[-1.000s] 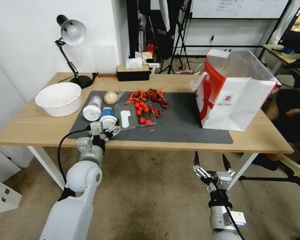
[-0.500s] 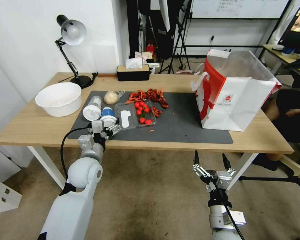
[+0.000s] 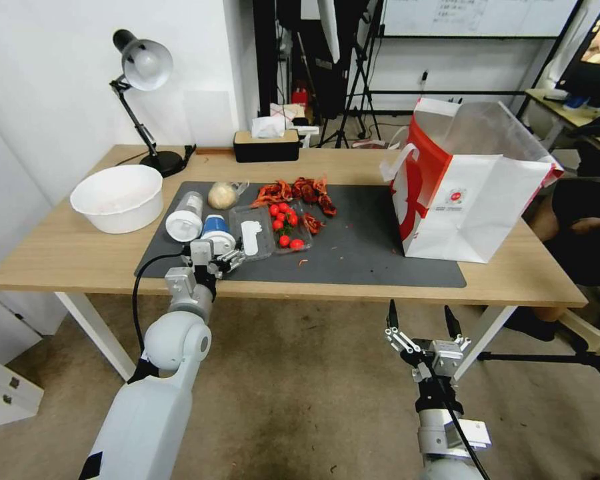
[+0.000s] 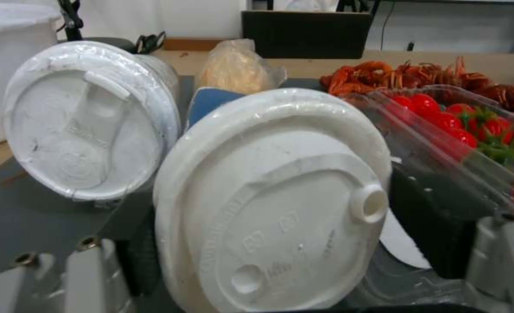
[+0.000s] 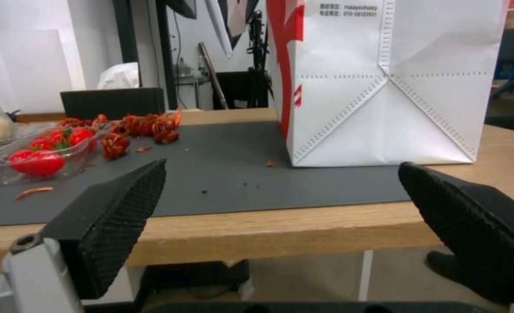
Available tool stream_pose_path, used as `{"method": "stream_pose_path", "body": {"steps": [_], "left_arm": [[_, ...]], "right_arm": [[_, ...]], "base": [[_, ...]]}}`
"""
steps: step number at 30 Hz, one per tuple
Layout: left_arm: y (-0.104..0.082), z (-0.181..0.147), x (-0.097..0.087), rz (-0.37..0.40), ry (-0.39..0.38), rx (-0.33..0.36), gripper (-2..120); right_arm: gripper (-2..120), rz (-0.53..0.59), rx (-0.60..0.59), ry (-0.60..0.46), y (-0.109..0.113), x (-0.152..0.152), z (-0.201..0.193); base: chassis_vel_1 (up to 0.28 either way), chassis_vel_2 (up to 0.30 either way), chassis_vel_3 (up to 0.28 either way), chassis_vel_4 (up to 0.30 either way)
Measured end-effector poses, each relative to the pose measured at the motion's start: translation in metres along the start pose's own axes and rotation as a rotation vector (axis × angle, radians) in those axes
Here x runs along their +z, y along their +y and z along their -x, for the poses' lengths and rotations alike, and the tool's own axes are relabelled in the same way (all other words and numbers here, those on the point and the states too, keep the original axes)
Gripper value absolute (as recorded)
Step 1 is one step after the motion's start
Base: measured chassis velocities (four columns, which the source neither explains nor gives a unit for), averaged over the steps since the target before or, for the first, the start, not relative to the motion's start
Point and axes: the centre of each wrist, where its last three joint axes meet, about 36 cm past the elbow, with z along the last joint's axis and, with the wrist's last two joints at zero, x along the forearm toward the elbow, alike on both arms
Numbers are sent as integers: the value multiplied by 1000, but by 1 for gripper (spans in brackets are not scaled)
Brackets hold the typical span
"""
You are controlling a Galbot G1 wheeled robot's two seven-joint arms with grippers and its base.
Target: Pick up the trash from the table and place it into the takeout bag.
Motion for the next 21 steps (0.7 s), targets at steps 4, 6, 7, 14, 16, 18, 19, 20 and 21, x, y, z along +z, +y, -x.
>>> {"method": "stream_pose_path", "body": {"steps": [4,6,7,14,16,18,19,20,21], "left_arm": [[1,0,0,4,0,-2,76],[2,-1,0,10,-1,-4,66],[2,-1,1,11,-1,-4,66],[4,-2,2,24,-3,-3,66],[7,-5,3,38,-16,16,66],[8,-6,2,43,-22,25,66],[9,-7,2,49,-31,36,66],[10,-9,1,55,-43,50,66],[10,-9,1,55,-43,50,66]], "right_arm": [[100,1,-1,1,1,0,0],[100,2,-2,1,1,0,0],[100,3,-2,1,1,0,0],[100,4,-4,2,2,0,-1],[100,6,-4,2,3,0,-1],[100,6,-4,1,3,-1,-1],[100,7,-4,1,3,-1,-1],[100,8,-3,0,3,-1,-2],[100,8,-3,0,3,-1,-2]], "base": [[0,0,0,0],[0,0,0,0],[0,0,0,0],[0,0,0,0],[0,0,0,0],[0,0,0,0],[0,0,0,0],[0,0,0,0],[0,0,0,0]]}}
